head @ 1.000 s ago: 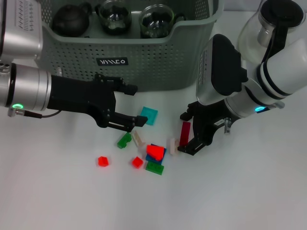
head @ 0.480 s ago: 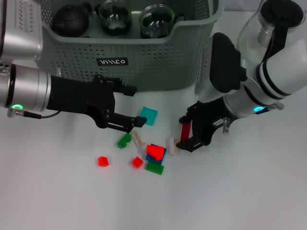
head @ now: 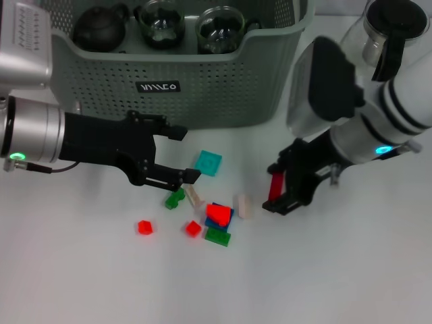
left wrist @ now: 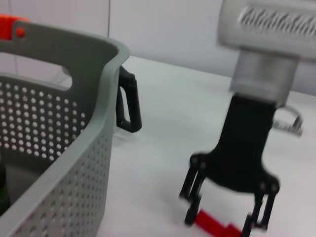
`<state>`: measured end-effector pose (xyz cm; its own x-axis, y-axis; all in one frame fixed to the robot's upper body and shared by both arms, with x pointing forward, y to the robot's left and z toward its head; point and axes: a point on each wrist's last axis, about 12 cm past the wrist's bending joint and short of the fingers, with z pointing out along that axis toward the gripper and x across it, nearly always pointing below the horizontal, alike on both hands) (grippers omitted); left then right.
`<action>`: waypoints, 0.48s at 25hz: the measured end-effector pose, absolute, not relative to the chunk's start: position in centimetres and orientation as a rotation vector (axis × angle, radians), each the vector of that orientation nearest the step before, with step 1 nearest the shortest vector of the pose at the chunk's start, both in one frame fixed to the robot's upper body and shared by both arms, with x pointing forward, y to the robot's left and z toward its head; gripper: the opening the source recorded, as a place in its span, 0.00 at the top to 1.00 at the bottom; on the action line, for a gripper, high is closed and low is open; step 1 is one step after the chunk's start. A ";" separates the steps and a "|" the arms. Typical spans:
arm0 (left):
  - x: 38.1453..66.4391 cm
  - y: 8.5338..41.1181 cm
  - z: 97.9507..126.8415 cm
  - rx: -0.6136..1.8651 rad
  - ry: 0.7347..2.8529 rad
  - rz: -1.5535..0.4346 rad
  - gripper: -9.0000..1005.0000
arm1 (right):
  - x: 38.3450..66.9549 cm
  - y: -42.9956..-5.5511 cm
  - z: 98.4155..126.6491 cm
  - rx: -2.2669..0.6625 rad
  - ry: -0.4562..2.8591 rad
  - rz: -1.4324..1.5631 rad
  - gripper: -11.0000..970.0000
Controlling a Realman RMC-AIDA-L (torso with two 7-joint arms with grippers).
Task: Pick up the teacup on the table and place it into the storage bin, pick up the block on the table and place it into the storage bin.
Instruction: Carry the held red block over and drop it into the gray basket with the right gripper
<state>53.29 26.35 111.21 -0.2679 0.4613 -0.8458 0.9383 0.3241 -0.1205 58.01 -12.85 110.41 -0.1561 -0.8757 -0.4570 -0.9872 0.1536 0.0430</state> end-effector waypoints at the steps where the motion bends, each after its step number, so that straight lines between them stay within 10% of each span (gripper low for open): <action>1: 53.2 26.5 111.2 1.233 1.871 -0.835 0.16 | 57.9 -13.0 111.1 -1.789 2.116 0.473 0.28; 12: 52.7 28.3 110.8 1.182 1.895 -0.789 0.16 | 57.3 -12.6 122.5 -1.707 1.939 0.712 0.28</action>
<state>52.70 28.33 110.80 -0.2880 0.4526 -0.8439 0.9177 0.3821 -0.1083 57.32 -12.64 122.54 -0.1258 -0.7551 -0.6435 -0.9921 0.0972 0.0799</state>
